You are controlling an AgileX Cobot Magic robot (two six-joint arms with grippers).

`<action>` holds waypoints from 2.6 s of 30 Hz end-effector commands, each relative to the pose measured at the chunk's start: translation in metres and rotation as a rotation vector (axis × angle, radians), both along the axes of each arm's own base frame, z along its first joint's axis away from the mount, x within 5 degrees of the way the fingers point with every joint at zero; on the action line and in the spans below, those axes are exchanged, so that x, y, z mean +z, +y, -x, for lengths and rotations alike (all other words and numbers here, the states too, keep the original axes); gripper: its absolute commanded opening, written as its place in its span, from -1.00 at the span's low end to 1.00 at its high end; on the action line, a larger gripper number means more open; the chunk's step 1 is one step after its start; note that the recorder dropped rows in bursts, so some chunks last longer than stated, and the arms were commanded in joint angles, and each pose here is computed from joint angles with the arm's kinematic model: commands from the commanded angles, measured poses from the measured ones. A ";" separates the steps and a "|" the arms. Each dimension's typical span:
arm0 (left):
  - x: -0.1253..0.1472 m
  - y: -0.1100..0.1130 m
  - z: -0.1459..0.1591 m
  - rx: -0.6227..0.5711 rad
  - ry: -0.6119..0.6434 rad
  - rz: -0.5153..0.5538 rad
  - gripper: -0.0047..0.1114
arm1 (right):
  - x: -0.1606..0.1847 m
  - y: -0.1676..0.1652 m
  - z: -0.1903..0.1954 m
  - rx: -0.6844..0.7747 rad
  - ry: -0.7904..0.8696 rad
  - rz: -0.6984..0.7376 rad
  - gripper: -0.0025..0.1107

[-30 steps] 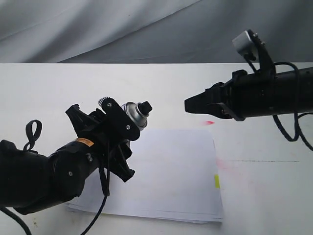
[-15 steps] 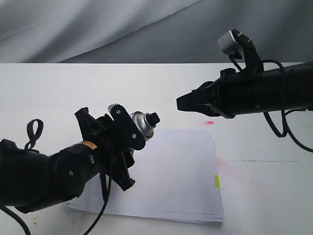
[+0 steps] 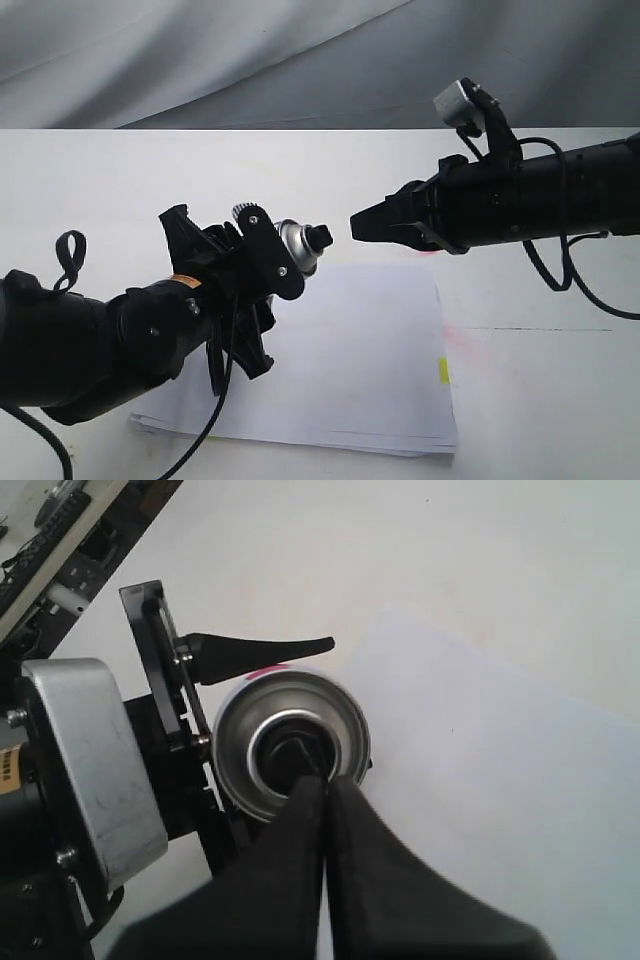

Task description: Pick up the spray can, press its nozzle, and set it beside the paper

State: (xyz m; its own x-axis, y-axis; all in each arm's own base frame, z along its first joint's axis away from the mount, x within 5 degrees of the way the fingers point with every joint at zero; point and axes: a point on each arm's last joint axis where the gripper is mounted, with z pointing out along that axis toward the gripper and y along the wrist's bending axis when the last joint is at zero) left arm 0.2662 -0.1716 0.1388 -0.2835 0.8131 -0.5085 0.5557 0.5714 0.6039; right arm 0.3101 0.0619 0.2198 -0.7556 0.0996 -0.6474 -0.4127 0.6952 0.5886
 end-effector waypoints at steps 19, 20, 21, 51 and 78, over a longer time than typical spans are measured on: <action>0.006 -0.001 -0.002 0.010 -0.034 0.001 -0.92 | -0.005 0.004 -0.005 0.021 -0.014 -0.068 -0.96; 0.006 -0.001 -0.002 0.011 -0.034 0.002 -0.92 | -0.006 0.004 -0.006 0.020 -0.015 -0.071 -0.96; 0.006 -0.001 -0.002 0.011 -0.034 0.002 -0.92 | -0.005 0.005 -0.006 0.018 -0.017 -0.077 -0.96; 0.006 -0.001 -0.002 0.026 -0.028 0.010 -0.92 | -0.014 0.018 -0.014 0.003 -0.059 -0.050 -0.96; 0.006 -0.001 -0.002 0.026 -0.028 0.010 -0.92 | -0.026 0.021 -0.017 0.010 -0.020 -0.097 -0.96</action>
State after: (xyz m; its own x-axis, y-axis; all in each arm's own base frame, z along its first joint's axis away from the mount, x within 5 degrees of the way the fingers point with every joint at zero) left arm 0.2655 -0.1703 0.1371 -0.3169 0.7985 -0.5118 0.5507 0.5943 0.5861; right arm 0.3277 0.0801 0.1919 -0.7510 0.1694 -0.6382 -0.3985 0.6543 0.6427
